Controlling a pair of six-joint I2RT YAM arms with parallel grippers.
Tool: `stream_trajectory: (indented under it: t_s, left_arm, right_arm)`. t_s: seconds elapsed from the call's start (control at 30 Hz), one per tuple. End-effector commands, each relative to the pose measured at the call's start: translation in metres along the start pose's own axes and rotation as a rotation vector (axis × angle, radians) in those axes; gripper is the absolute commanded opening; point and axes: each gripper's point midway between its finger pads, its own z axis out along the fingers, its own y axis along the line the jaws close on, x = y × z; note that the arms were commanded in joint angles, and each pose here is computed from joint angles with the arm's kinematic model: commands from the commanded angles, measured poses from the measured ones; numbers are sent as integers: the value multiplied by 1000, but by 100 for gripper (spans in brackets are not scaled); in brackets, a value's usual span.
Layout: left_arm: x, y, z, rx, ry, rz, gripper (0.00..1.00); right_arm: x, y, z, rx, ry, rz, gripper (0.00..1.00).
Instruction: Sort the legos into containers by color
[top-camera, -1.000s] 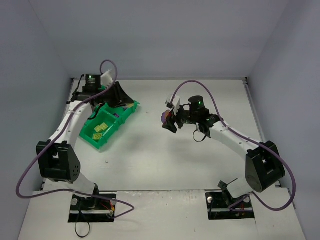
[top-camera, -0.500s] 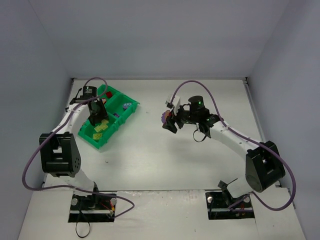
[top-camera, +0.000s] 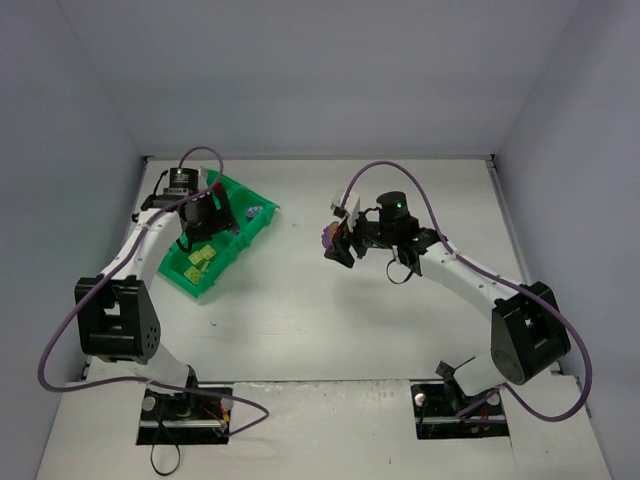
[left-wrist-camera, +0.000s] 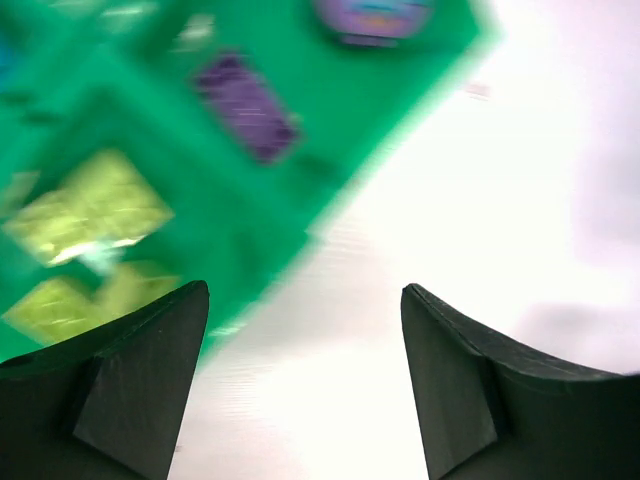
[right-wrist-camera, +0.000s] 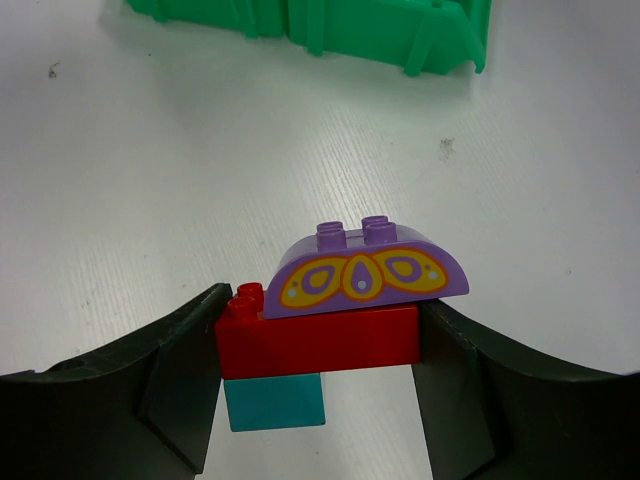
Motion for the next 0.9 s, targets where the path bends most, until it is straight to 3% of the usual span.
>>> stream_trajectory:
  t_s: [0.0,0.13,0.37,0.63,0.87]
  left_arm:
    - [-24,-98,-66,383,-132,138,71]
    - [3,-177,-100,719,-69,214,71]
    - [37,-248,-126,972,5,303,71]
    - [59,-272,-120,1012,86,328,71]
    - [69,-260,-91,909,131,322,71]
  right_arm:
    - [-49,-4,-7,-7,-114,-92,7]
    - [-55,-2,-5,-31,-118,-96,8]
    - [-64,2,-3,-48,-128,-111,8]
    - [-65,6,-3,-52,-130,-115,8]
    - [-66,7,-4,-50,-132,-115,8]
